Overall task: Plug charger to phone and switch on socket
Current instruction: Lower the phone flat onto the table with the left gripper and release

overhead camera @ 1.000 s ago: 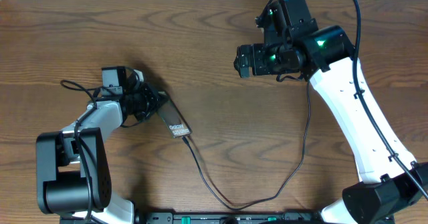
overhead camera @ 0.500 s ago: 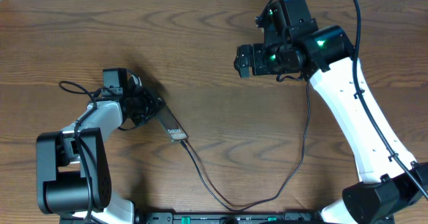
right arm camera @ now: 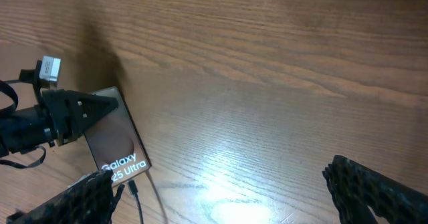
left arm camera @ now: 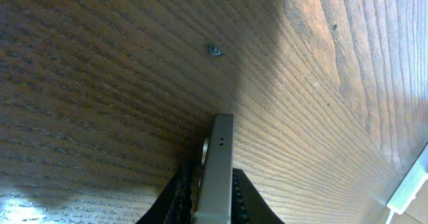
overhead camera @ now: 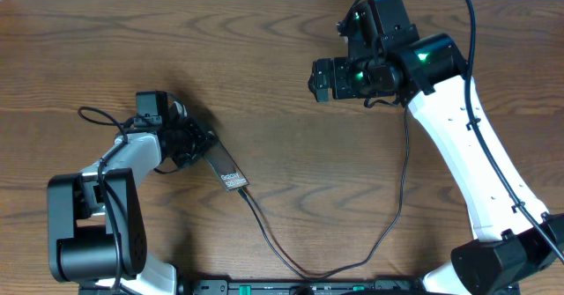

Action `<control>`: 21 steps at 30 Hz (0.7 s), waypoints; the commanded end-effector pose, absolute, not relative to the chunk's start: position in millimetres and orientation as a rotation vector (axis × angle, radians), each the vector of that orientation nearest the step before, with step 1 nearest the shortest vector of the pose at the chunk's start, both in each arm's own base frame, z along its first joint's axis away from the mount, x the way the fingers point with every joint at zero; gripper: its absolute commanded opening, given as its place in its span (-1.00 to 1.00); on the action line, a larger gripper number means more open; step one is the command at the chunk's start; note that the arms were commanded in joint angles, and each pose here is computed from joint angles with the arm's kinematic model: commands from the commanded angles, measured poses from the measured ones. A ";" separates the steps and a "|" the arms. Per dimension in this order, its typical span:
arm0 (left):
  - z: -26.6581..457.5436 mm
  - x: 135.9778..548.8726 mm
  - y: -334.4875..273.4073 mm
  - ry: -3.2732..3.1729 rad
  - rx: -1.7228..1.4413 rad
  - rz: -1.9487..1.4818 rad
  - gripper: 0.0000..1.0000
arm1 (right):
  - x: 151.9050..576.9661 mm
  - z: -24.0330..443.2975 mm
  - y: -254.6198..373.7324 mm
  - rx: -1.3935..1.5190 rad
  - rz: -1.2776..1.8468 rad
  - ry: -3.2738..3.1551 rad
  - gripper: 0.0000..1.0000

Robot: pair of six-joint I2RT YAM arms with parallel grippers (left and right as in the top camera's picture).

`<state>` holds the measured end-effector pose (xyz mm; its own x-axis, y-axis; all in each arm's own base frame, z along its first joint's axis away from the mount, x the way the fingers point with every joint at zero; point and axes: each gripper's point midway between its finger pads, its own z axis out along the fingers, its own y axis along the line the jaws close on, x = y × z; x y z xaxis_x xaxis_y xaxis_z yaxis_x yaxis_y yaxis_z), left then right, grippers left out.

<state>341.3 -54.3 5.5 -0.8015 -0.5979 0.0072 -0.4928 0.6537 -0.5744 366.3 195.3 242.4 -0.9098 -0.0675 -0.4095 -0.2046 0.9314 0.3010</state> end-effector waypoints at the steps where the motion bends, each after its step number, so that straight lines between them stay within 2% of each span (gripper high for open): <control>1: -1.6 335.7 -53.6 2.716 -0.919 -0.830 -0.66 | 365.9 250.7 193.2 -0.176 0.479 2.669 0.98; 7: -2.6 332.8 -53.8 2.728 -0.929 -0.828 -0.67 | 365.8 250.7 193.4 -0.177 0.479 2.669 0.99; 8: -2.8 332.1 -53.9 2.730 -0.930 -0.829 -0.56 | 365.8 250.7 193.4 -0.176 0.479 2.669 0.99; 10: -3.4 329.9 -54.0 2.739 -0.937 -0.827 -0.50 | 365.7 250.6 193.3 -0.176 0.479 2.670 0.98; 21: -5.1 324.0 -54.4 2.762 -0.952 -0.823 -0.49 | 365.7 250.6 193.3 -0.177 0.479 2.669 0.99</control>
<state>333.7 -58.4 5.9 -0.8050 -0.5912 0.0500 -0.5079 0.6430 -0.5733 366.4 195.3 242.4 -0.9098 -0.0675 -0.4096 -0.2045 0.9316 0.3006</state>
